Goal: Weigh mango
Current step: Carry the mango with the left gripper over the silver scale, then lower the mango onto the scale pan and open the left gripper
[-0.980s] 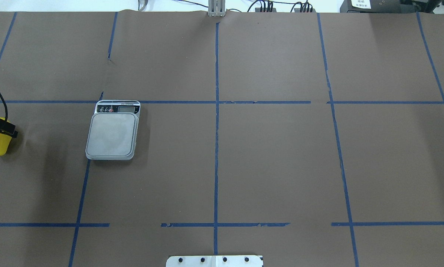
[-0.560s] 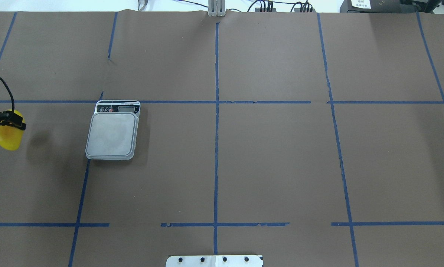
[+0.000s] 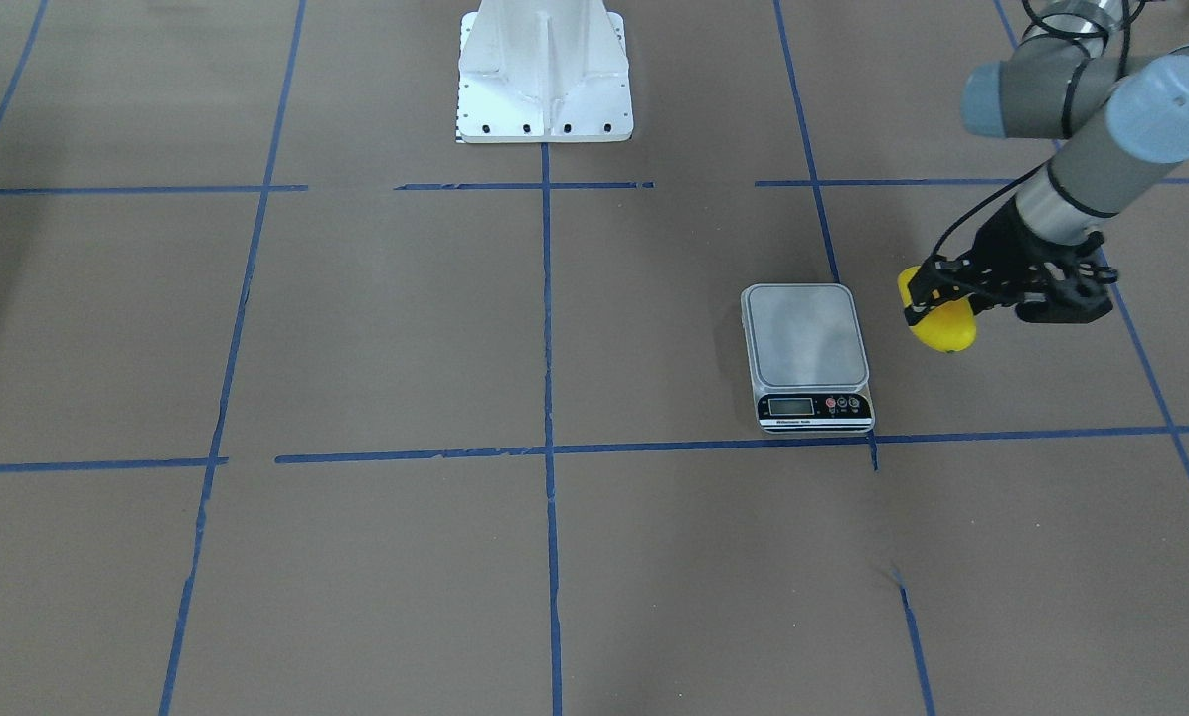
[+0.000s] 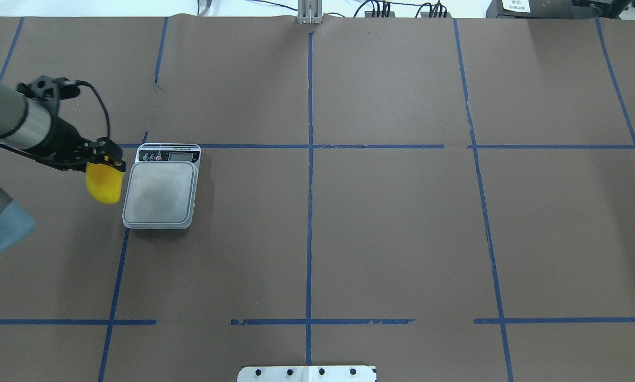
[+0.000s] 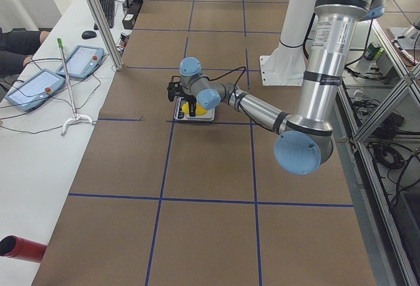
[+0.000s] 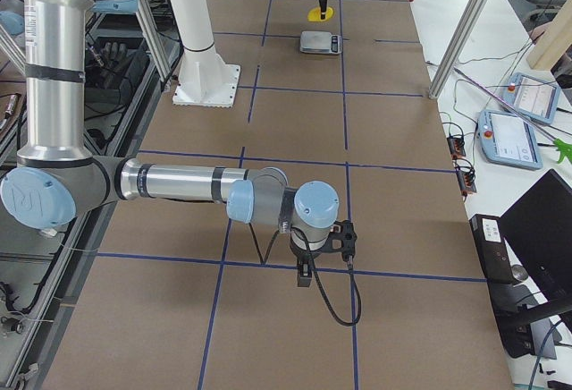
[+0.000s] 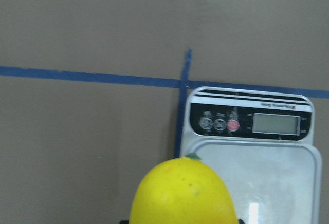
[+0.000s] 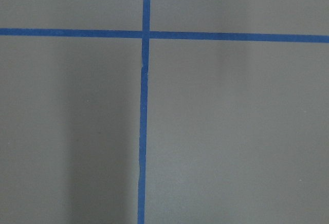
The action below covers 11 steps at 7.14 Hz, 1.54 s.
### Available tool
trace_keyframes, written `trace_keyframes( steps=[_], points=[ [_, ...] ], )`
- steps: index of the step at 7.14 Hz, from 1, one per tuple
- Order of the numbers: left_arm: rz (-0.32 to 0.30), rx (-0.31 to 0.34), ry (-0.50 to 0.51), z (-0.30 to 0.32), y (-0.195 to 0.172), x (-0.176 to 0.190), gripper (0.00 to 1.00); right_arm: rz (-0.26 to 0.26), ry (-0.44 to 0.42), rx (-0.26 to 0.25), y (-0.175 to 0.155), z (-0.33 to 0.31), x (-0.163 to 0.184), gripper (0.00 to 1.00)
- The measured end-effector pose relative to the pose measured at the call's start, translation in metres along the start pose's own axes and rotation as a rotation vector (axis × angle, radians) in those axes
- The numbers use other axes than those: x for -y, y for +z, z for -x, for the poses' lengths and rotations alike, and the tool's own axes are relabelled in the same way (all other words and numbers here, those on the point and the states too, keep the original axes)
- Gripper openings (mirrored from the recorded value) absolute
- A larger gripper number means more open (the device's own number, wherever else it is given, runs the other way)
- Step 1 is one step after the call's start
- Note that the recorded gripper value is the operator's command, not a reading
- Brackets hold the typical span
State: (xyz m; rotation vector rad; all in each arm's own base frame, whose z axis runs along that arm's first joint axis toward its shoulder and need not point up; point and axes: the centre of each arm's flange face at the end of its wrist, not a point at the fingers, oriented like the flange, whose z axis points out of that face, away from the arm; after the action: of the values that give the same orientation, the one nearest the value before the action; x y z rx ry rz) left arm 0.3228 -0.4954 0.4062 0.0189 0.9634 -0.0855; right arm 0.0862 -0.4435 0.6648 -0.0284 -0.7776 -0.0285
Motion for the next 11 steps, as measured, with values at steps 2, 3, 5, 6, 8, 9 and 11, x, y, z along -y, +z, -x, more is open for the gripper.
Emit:
trace_keyframes(
  steps=[2, 3, 5, 6, 8, 9, 11],
  points=[
    [-0.001, 0.024, -0.004, -0.051, 0.031, -0.003, 0.00, 0.000, 0.001, 0.000, 0.000, 0.000, 0.000, 1.00],
    [-0.001, 0.027, -0.001, -0.058, 0.035, -0.005, 0.00, 0.000, 0.000, 0.000, 0.000, 0.000, 0.000, 1.00],
    [0.002, 0.039, -0.002, -0.054, 0.040, -0.007, 0.00, 0.000, 0.000, 0.000, 0.000, 0.000, 0.000, 1.00],
    [0.003, 0.047, -0.003, -0.050, 0.044, -0.007, 0.46, 0.000, 0.000, 0.000, 0.000, 0.000, 0.000, 1.00],
    [0.004, 0.054, -0.006, -0.049, 0.048, -0.007, 1.00, 0.000, 0.000, 0.000, 0.000, 0.000, 0.000, 1.00],
    [-0.003, 0.054, -0.006, -0.049, 0.046, -0.006, 1.00, 0.000, 0.000, 0.000, 0.000, 0.000, 0.000, 1.00],
    [-0.080, 0.026, 0.019, -0.051, -0.015, 0.013, 1.00, 0.000, 0.000, 0.000, 0.000, 0.000, 0.000, 1.00]
  ],
)
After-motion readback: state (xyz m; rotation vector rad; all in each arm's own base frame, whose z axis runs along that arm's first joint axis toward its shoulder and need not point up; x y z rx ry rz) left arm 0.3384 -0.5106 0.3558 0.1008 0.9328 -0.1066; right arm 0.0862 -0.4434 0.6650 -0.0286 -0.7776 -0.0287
